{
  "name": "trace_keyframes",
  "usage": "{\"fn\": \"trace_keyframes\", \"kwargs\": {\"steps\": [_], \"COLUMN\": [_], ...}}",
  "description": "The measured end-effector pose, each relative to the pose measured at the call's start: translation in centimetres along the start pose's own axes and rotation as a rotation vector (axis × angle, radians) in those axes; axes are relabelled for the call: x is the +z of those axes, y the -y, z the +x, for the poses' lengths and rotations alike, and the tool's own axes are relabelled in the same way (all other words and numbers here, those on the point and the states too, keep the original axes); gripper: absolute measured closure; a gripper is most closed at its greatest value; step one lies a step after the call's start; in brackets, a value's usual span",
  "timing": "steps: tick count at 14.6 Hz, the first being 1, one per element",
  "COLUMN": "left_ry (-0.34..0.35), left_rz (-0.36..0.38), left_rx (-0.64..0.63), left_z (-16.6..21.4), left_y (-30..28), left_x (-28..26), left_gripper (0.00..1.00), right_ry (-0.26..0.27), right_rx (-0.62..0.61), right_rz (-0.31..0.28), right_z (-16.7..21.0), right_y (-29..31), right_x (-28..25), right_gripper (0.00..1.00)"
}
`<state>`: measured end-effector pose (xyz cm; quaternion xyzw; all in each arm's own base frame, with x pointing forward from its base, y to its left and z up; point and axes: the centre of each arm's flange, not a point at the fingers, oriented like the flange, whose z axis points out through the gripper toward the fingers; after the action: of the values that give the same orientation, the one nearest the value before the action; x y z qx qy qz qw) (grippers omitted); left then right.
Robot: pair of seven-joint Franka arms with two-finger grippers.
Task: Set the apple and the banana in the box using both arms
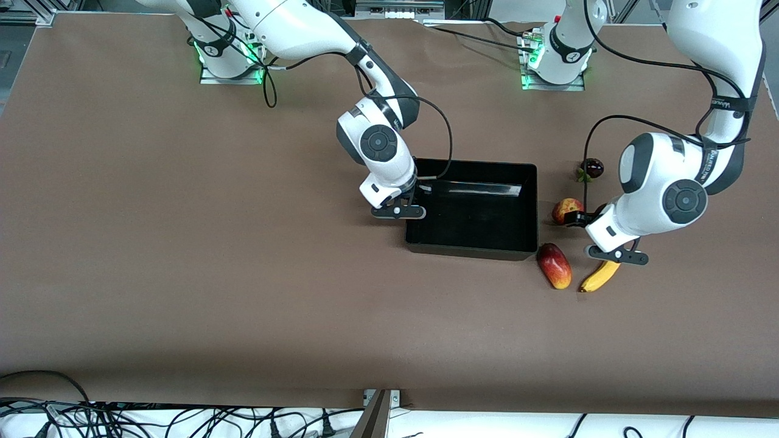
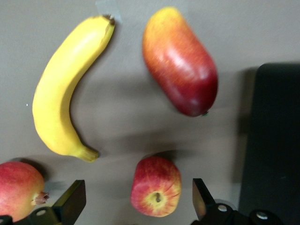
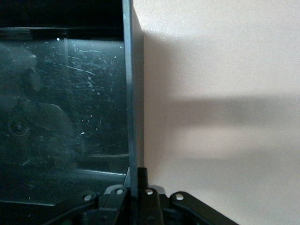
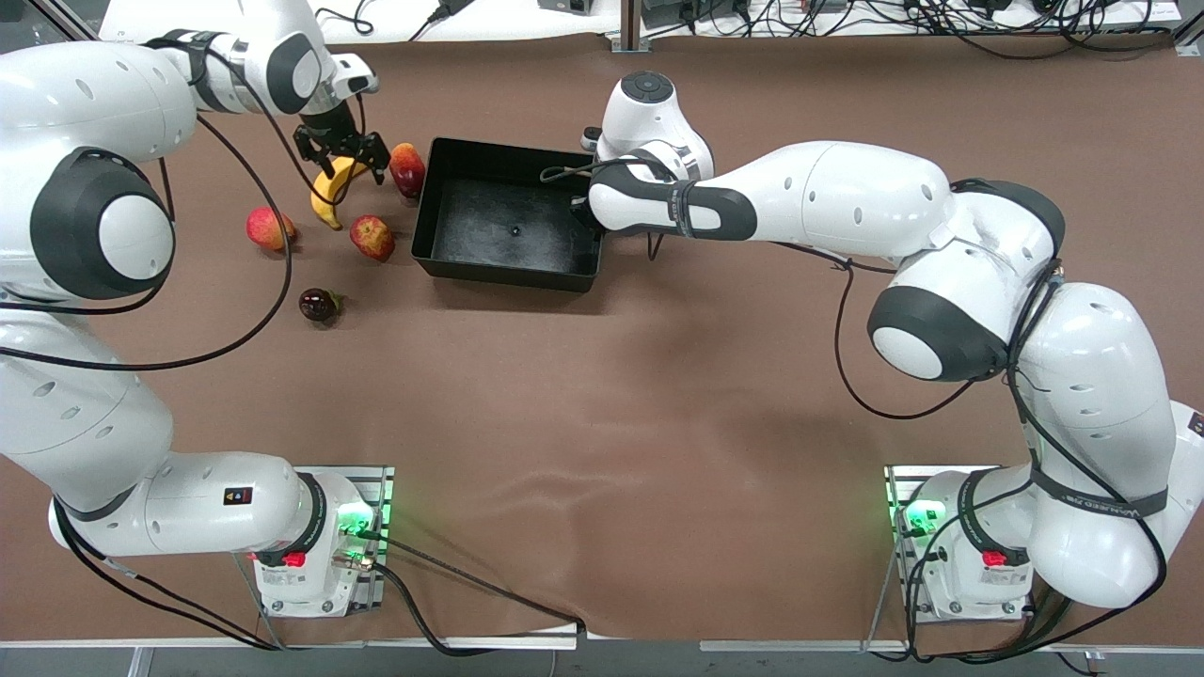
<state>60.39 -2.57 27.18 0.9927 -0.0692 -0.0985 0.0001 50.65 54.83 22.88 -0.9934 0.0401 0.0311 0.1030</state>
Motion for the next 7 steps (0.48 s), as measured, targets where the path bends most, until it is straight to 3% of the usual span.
{"fn": "trace_keyframes", "kwargs": {"steps": [2, 3, 7], "left_ry": [-0.015, -0.022, -0.007], "left_rz": [-0.002, -0.003, -0.007], "left_rx": [0.007, 0.009, 0.013], "left_z": [-0.8, -1.4, -3.2], "left_y": [-0.1, -0.3, -0.7], "left_x": [2.3, 3.8, 7.1], "left_gripper": [0.00, 0.00, 0.00], "right_ry": [-0.005, -0.008, -0.023], "right_rx": [0.006, 0.007, 0.003], "right_rz": [0.002, 0.004, 0.022], "right_z": [0.4, 0.6, 0.9], "right_y": [-0.3, -0.3, 0.3], "right_x": [-0.1, -0.2, -1.2], "right_gripper": [0.94, 0.89, 0.53]}}
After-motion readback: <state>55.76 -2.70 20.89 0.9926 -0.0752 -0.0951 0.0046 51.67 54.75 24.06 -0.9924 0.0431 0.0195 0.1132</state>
